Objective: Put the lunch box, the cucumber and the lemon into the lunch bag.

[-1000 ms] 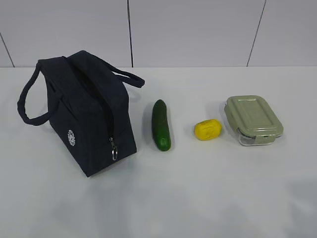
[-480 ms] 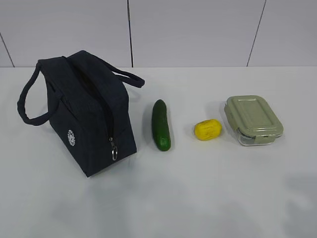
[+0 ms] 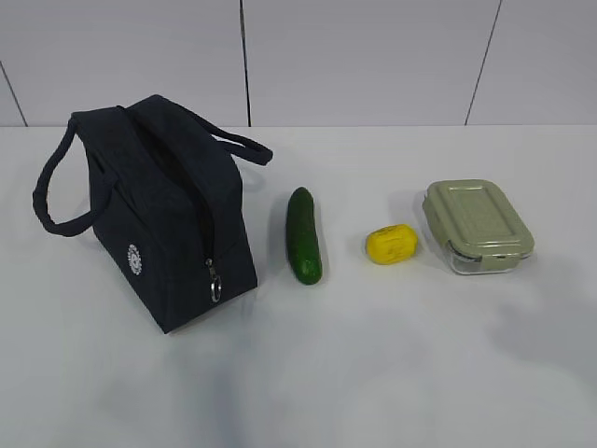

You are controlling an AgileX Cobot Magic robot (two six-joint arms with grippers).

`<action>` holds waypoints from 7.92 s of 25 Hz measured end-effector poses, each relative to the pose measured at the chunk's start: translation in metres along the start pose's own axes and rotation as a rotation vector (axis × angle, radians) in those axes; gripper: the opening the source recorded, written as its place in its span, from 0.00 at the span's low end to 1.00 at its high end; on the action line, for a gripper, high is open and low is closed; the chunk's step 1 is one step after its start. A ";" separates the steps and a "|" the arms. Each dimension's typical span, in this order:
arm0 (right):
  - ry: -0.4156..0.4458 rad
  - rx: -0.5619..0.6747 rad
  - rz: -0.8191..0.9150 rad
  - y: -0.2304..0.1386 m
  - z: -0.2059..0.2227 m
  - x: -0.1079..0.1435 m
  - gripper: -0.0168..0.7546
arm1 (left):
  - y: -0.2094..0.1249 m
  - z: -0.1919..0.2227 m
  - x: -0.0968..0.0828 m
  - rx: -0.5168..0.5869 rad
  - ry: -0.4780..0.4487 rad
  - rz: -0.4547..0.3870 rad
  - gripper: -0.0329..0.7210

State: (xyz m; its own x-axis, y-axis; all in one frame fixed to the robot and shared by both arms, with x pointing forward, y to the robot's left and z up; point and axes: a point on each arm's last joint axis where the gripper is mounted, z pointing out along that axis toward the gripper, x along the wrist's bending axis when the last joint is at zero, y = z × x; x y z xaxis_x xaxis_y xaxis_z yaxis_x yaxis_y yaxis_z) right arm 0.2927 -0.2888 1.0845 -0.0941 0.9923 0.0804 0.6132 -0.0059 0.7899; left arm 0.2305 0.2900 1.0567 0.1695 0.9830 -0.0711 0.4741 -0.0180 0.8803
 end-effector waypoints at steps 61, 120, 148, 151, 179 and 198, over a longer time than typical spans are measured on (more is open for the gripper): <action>0.661 0.231 -0.007 0.192 0.258 -0.068 0.78 | 0.000 0.000 0.000 0.000 0.000 0.000 0.36; 0.641 0.264 0.559 0.083 0.379 -0.193 0.77 | 0.000 0.000 0.000 0.000 0.000 0.000 0.36; 0.687 0.340 0.608 0.072 0.404 -0.166 0.77 | 0.000 0.000 0.000 0.000 0.000 0.000 0.36; 0.685 0.354 0.627 0.066 0.408 -0.167 0.77 | 0.000 0.000 0.000 0.000 0.000 0.000 0.36; 0.681 0.437 0.664 0.065 0.412 -0.152 0.65 | 0.000 0.000 0.000 0.000 0.000 0.000 0.36; 0.692 0.444 0.683 0.065 0.412 -0.151 0.54 | 0.000 0.000 0.000 0.000 0.000 0.000 0.36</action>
State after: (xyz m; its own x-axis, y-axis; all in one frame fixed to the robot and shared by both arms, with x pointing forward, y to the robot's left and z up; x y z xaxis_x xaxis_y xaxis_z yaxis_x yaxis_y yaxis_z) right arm 0.6697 -0.3882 0.8735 0.0383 0.5093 0.8597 0.9221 -0.3495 0.1660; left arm 0.2305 0.2900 1.0567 0.1695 0.9830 -0.0711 0.4741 -0.0180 0.8803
